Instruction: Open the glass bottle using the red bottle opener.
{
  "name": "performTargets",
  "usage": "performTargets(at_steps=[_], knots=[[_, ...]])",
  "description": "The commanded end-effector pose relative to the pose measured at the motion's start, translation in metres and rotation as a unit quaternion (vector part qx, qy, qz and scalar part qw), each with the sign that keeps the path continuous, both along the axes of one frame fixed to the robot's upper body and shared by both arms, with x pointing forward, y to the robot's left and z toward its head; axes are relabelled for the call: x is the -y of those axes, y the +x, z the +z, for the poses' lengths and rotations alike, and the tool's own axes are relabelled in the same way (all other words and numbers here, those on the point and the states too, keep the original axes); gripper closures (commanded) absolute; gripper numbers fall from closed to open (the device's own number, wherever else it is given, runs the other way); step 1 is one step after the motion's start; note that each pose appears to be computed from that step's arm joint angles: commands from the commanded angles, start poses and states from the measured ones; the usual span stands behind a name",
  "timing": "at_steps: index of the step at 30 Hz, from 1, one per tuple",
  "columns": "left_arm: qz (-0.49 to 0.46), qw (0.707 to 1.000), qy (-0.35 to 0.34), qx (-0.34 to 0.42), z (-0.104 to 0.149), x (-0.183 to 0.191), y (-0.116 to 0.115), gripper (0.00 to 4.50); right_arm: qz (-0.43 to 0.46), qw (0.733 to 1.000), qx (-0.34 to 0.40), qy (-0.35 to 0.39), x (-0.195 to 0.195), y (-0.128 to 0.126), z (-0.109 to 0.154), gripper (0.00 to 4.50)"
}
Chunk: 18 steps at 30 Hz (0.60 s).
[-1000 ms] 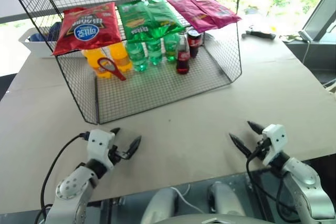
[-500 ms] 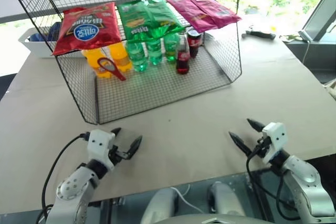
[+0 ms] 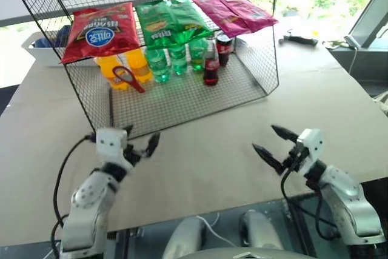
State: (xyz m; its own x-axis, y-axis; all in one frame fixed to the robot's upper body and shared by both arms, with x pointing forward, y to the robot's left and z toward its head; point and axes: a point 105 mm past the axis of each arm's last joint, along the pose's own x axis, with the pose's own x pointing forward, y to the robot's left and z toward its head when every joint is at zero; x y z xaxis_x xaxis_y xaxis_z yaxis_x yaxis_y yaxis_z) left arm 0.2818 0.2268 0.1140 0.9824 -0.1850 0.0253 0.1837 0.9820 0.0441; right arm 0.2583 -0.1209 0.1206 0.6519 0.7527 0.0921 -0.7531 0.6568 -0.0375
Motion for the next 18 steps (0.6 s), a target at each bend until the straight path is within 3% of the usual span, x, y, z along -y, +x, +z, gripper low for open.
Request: performTargets(at_steps=[1, 8, 18], knots=[[0.067, 0.997, -0.002, 0.035, 0.019, -0.016, 0.015, 0.06, 0.057, 0.998, 0.028, 0.015, -0.022, -0.006, 0.026, 0.03], [0.171, 0.98, -0.028, 0.099, 0.054, -0.034, 0.056, 0.06, 0.13, 0.989, 0.066, 0.033, -0.054, -0.007, 0.064, 0.03], [0.171, 0.977, -0.037, 0.12, 0.065, -0.032, 0.088, 0.06, 0.175, 0.978, 0.1, 0.044, -0.079, -0.016, 0.09, 0.03]])
